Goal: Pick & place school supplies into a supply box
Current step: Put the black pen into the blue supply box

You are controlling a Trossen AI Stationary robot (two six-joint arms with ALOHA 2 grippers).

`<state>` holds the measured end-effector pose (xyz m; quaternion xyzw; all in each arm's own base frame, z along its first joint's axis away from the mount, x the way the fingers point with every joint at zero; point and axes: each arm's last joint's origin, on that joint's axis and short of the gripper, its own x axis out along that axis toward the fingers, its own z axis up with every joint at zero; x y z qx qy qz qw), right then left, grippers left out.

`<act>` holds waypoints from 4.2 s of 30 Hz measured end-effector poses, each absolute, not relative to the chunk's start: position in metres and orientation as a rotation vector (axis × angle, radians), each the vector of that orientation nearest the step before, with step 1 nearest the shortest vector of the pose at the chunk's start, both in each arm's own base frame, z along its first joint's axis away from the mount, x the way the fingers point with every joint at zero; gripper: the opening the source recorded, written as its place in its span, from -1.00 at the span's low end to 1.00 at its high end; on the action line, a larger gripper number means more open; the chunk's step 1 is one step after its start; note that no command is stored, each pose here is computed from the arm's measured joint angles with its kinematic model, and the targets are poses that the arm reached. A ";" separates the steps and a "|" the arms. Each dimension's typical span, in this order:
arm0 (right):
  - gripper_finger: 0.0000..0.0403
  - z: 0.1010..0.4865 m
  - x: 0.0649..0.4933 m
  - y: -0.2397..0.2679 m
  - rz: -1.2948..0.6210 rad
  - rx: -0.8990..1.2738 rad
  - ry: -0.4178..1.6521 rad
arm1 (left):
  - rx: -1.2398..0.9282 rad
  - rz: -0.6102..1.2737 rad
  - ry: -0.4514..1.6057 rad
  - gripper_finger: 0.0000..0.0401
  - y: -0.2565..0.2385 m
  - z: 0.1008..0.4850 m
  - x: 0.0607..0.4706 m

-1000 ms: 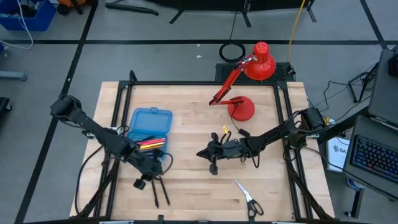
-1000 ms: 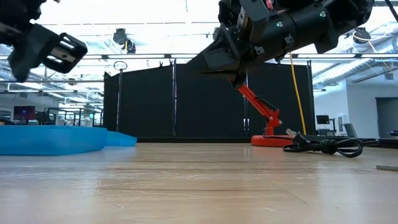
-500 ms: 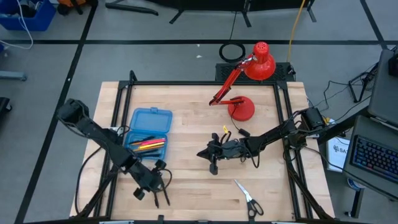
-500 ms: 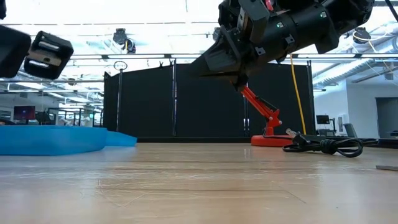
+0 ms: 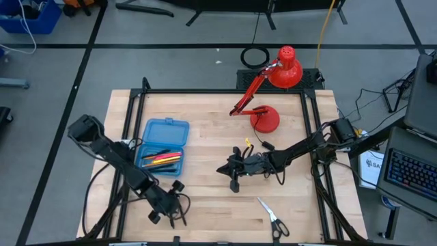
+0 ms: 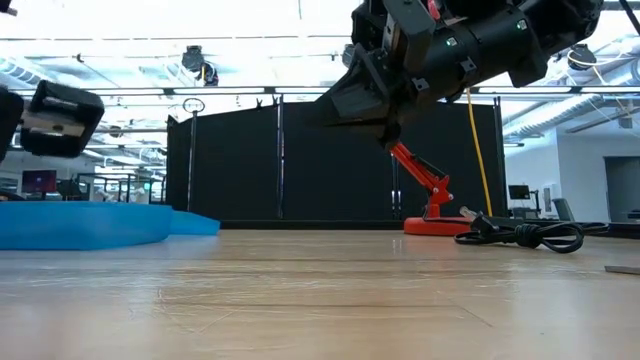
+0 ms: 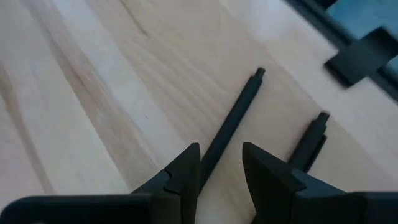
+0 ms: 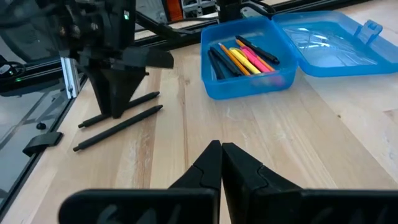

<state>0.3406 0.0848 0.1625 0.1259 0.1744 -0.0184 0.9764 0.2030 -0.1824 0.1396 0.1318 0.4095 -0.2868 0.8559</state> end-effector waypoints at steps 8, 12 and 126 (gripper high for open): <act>-1.00 0.146 0.344 0.085 -0.048 0.264 0.386 | 0.314 -0.571 0.884 -0.37 -0.183 0.127 0.206; -1.00 0.142 0.345 0.085 -0.052 0.269 0.389 | 0.328 -0.570 0.891 -0.37 -0.183 0.125 0.206; -1.00 0.149 0.345 0.092 -0.065 0.249 0.316 | 0.086 -0.554 0.845 -0.97 -0.162 0.108 0.247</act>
